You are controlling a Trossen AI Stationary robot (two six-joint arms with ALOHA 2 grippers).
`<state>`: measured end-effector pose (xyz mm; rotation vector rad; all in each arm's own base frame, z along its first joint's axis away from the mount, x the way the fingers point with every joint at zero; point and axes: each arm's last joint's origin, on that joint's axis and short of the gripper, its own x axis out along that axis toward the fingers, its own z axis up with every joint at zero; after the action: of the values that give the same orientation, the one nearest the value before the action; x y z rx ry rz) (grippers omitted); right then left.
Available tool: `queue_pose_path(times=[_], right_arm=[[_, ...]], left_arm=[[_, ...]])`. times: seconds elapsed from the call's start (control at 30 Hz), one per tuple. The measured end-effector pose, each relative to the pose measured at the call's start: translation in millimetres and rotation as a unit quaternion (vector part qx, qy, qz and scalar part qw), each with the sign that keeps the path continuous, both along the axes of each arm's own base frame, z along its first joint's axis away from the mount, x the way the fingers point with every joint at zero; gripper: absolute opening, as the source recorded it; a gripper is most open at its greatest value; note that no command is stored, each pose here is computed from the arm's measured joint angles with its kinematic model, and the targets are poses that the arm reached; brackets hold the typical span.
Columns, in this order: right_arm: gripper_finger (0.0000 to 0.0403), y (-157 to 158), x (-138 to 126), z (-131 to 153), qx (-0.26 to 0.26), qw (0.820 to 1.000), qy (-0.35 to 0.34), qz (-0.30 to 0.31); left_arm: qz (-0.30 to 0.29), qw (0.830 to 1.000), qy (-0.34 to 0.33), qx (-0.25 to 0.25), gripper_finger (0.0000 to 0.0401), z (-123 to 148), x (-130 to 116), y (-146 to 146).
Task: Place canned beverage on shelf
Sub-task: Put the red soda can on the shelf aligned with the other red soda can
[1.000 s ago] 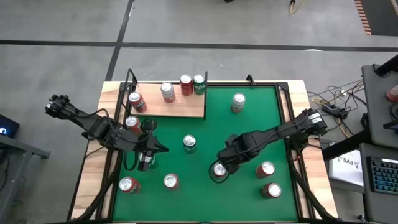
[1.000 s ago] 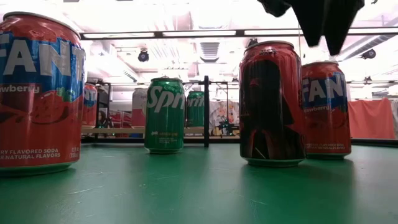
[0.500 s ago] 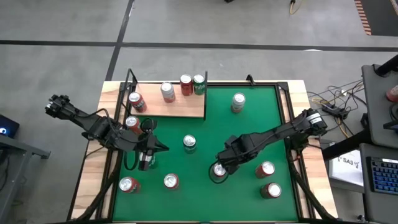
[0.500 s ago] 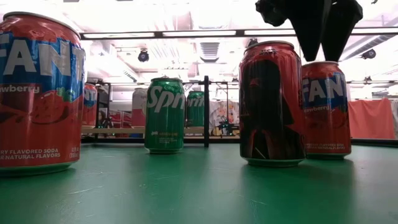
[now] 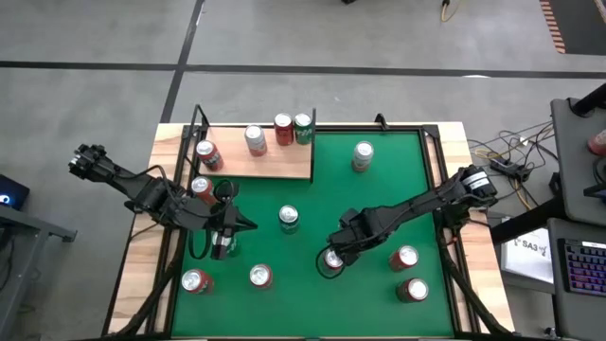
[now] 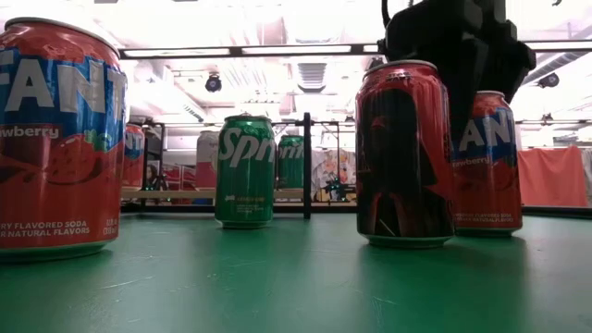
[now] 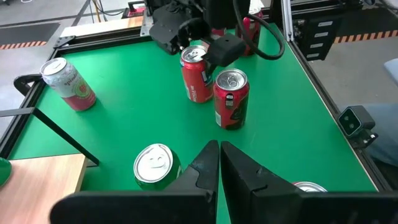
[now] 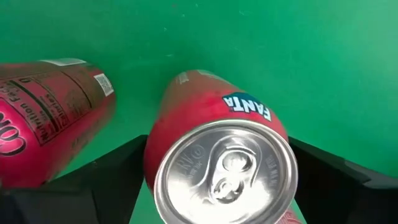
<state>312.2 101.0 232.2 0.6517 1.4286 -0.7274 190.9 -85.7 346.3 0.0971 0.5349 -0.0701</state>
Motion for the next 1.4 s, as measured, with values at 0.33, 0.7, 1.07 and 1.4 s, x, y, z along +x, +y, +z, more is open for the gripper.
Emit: queue_pose_path(times=[0.33,0.7,1.07,1.4], right_arm=[[0.0295,-3.7,-0.3,4.1,-0.026,1.000,-0.004,-0.003],[0.0295,-26.3,-9.5,83.8,-0.163,0.984,-0.077,0.008],[0.0295,-30.5,23.4,145.2,-0.265,0.904,-0.309,0.135],[0.0295,-74.6,74.7,148.9,-0.311,0.841,-0.397,0.196]], left_arm=[[0.000,1.000,0.000,0.000,0.0000,0.1,0.0,0.0],[0.060,0.995,-0.025,0.074,0.0000,2.0,1.0,5.1],[0.131,0.976,-0.057,0.162,0.0029,8.6,6.4,17.4],[0.178,0.953,-0.053,0.239,0.0191,8.1,25.4,35.4]])
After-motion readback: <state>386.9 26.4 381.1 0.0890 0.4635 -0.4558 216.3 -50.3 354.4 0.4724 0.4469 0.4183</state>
